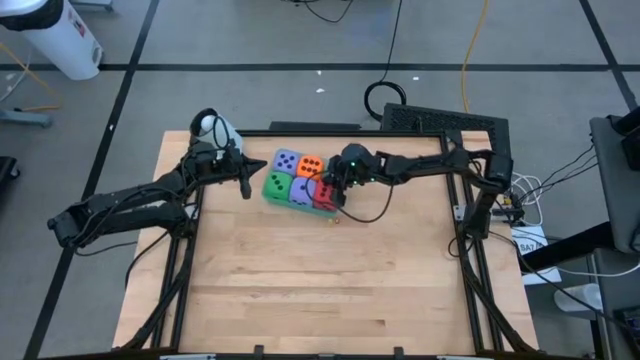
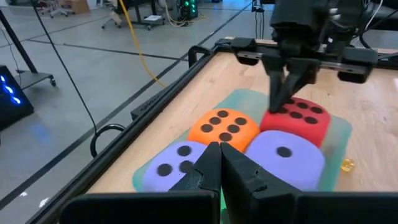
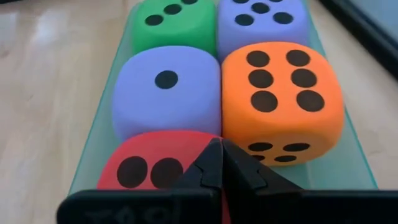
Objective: Pick & Place Dice
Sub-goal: Put the large red dice into the blue bin
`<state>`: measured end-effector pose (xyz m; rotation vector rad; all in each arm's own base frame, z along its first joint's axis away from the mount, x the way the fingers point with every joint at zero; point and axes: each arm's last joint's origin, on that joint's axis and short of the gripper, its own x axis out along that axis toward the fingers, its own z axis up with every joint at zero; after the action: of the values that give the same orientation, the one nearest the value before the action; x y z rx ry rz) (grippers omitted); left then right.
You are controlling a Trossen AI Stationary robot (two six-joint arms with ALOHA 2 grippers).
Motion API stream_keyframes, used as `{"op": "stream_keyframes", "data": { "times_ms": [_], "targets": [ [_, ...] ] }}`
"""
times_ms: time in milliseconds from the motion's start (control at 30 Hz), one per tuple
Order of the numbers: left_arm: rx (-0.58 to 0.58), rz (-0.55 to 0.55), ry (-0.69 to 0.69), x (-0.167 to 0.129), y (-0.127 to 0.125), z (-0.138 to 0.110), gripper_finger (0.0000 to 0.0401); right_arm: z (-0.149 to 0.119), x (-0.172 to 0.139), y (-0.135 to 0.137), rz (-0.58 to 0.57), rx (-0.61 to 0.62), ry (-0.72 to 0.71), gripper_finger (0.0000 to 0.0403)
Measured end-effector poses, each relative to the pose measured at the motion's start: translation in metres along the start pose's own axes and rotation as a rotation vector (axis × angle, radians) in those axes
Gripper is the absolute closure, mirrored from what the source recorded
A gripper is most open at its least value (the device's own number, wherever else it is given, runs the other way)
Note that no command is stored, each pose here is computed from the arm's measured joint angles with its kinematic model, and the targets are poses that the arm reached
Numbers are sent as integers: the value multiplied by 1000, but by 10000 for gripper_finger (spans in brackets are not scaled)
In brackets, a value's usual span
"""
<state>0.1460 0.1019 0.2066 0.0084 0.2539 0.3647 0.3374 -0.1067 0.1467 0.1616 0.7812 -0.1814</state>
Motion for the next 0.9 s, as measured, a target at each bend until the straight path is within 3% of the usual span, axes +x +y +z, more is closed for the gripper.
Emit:
{"op": "stream_keyframes", "data": {
  "times_ms": [167, 333, 467, 667, 833, 900],
  "targets": [
    [26, 0, 14, 0, 0, -1, 396, 0, 2, 18, 19, -42, 6, 403],
    [92, 7, 185, 3, 0, -19, 396, -2, -2, 25, -64, -43, 29, 403],
    [119, 63, 249, 8, 3, -26, 396, -3, -11, 20, -154, 41, 61, 403],
    [116, 60, 257, 18, 5, -31, 396, 1, -17, 16, -221, 48, 33, 403],
    [119, 38, 225, 25, 6, -31, 396, -3, -18, 14, -288, -18, 61, 403],
    [119, 4, 201, 27, 5, -31, 396, -5, -18, 12, -263, -51, 66, 403]
  ]
}}
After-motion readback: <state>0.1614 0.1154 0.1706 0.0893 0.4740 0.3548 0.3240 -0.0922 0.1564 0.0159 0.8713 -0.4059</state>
